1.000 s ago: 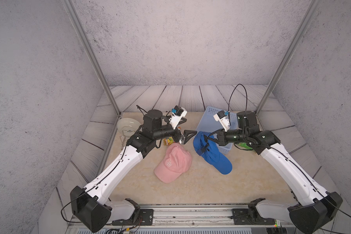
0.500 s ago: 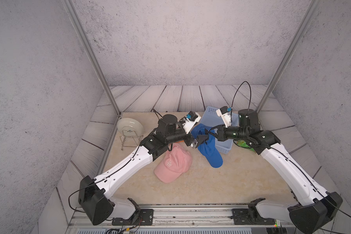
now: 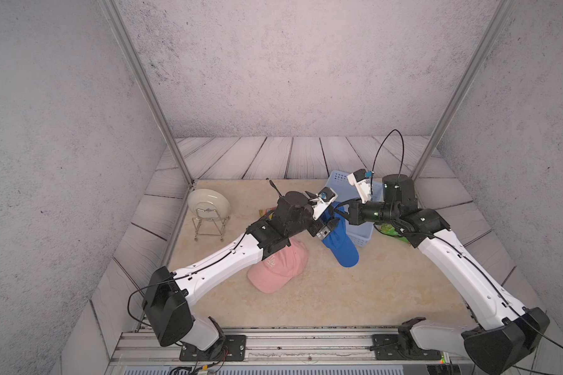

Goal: Turn the baseball cap inside out
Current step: Turn over the baseball cap.

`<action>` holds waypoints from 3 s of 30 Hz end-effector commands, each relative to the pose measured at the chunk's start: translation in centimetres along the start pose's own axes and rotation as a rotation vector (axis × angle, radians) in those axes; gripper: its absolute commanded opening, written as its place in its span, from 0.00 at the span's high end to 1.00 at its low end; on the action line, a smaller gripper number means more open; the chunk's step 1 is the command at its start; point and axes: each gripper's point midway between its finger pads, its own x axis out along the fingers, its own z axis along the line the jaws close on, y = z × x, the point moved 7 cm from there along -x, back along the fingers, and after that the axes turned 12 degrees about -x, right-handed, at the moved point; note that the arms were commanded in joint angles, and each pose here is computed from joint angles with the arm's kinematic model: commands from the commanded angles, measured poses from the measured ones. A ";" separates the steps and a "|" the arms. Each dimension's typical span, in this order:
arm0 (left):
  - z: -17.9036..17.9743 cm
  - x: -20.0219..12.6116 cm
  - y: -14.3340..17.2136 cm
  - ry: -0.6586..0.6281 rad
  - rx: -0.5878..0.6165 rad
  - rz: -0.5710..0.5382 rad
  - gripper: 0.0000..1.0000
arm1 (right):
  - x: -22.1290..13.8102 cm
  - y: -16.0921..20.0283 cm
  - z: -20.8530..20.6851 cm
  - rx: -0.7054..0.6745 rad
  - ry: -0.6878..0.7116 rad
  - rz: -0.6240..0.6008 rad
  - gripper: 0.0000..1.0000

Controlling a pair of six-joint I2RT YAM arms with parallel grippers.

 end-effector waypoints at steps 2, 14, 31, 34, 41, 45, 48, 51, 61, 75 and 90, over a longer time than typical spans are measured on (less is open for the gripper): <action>1.1 -0.3 -0.5 -0.114 0.029 -0.015 0.17 | -1.2 -0.5 0.8 -0.041 0.010 -0.042 1.00; 3.1 -1.0 0.3 -0.307 0.047 -0.011 0.39 | -1.0 -0.4 0.8 -0.065 0.001 -0.012 1.00; 0.3 1.3 -1.2 -0.027 0.113 -0.075 0.64 | -1.8 1.0 2.0 -0.191 -0.095 0.121 1.00; -0.5 0.8 -0.8 0.046 0.133 -0.068 0.88 | -2.0 1.5 1.9 -0.225 -0.076 0.172 1.00; -1.6 -2.9 1.4 0.160 0.132 0.028 1.00 | -2.2 1.3 0.6 -0.329 0.030 0.227 1.00; -3.2 -4.6 2.1 0.328 0.099 0.163 1.00 | -1.7 0.0 -0.1 -0.382 0.067 0.201 1.00; -4.3 -5.4 1.8 0.444 0.056 0.209 1.00 | -0.7 -1.5 -0.5 -0.412 0.061 0.165 1.00; -5.3 -5.8 0.9 0.573 0.014 0.221 1.00 | 0.3 -2.7 -0.6 -0.422 0.013 0.126 1.00; -3.9 -7.2 -3.2 0.787 -0.217 0.101 1.00 | 1.0 -2.1 -0.3 -0.431 -0.076 0.142 0.78; 0.0 -7.4 -4.5 0.785 -0.343 0.050 1.00 | -5.7 -1.4 1.1 -0.483 0.203 -0.112 0.18; 0.5 -7.0 -5.0 0.773 -0.348 0.041 1.00 | -3.5 0.5 3.5 -0.251 -0.235 -0.317 0.33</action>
